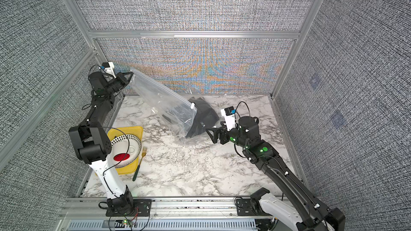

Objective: Place the folded shirt into the vacuum bag
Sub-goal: Close the vacuum bag at the center of the board.

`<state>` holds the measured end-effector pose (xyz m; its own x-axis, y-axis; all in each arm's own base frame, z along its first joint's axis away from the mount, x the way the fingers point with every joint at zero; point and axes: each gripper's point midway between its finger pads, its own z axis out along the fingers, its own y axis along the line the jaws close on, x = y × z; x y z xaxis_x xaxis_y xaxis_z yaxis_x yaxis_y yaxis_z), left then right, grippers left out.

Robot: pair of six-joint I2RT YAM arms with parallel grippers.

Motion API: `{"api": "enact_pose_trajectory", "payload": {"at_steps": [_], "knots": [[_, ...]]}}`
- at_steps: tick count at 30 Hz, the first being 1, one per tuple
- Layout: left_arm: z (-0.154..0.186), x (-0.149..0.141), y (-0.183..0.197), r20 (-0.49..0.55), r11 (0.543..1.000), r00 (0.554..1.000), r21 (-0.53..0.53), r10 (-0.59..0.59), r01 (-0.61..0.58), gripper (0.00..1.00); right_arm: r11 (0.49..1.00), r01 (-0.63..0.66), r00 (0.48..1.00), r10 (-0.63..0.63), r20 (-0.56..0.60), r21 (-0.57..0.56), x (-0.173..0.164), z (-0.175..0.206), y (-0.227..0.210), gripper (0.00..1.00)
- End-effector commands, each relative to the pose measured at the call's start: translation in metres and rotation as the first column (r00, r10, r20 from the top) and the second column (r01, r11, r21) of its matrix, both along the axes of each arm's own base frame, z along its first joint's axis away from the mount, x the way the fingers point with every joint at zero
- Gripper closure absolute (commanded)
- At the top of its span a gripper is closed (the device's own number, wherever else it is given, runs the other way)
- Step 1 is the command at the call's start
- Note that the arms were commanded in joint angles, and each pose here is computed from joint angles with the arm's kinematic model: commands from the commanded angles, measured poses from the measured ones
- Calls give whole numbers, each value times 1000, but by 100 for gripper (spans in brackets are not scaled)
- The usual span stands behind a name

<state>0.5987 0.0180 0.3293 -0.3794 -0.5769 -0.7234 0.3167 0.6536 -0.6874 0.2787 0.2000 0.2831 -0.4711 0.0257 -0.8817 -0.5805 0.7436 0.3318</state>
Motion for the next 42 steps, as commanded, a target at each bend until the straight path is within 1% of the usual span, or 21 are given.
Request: {"api": "enact_pose_trajectory", "payload": {"at_steps": [1, 3, 4, 5, 7, 8, 9, 11, 12, 18, 21, 23, 27, 28, 32, 36, 42], "knots": [[-6, -14, 7, -75, 995, 995, 80, 70, -64, 100, 999, 32, 999, -33, 36, 26, 9, 2, -5, 1], [-9, -23, 11, -119, 987, 986, 127, 113, -97, 100, 999, 46, 998, -47, 29, 24, 13, -5, -9, 1], [-11, -29, 13, -145, 982, 980, 152, 133, -110, 79, 999, 47, 999, -48, 19, 21, 15, -12, -10, 1], [-11, -35, 16, -162, 976, 975, 177, 155, -126, 70, 999, 46, 999, -46, 5, 13, 15, -22, -11, 1], [-11, -48, 19, -202, 964, 961, 224, 190, -144, 61, 999, 45, 999, -45, -6, 8, 18, -29, -11, 1], [-9, -56, 21, -213, 957, 955, 245, 207, -153, 47, 999, 47, 999, -47, -12, 4, 19, -33, -12, 1], [-8, -62, 22, -221, 952, 950, 260, 219, -159, 42, 999, 48, 999, -48, -16, 2, 21, -35, -12, 1], [-5, -76, 24, -233, 941, 940, 289, 247, -176, 39, 999, 51, 998, -51, -26, -3, 24, -41, -14, 1], [-2, -82, 25, -232, 935, 937, 303, 260, -184, 30, 999, 53, 998, -53, -24, -1, 25, -42, -15, 1], [17, -125, 33, -199, 885, 909, 378, 365, -273, 28, 998, 63, 998, -62, -27, 9, 30, -48, -19, 1], [34, -148, 31, -161, 862, 903, 401, 399, -310, 27, 998, 62, 998, -62, -28, 4, 31, -51, -19, 1], [46, -165, 23, -131, 849, 903, 416, 409, -324, 15, 998, 59, 998, -59, -25, 5, 32, -53, -18, 1], [59, -194, -2, -86, 840, 918, 444, 386, -312, 13, 998, 57, 998, -56, -19, 9, 33, -56, -17, 1], [58, -200, -10, -81, 841, 923, 448, 376, -303, 0, 998, 58, 998, -58, -20, 6, 34, -58, -17, 1], [50, -221, -34, -71, 844, 939, 465, 336, -267, 0, 998, 64, 998, -64, -19, -1, 36, -60, -18, 1], [40, -241, -48, -67, 848, 950, 473, 306, -240, 0, 996, 90, 996, -90, 1, -13, 37, -55, -23, 1], [48, -283, -55, 41, 851, 955, 445, 293, -280, 0, 987, 155, 985, -151, 80, -36, 36, -29, -37, 1]]}}
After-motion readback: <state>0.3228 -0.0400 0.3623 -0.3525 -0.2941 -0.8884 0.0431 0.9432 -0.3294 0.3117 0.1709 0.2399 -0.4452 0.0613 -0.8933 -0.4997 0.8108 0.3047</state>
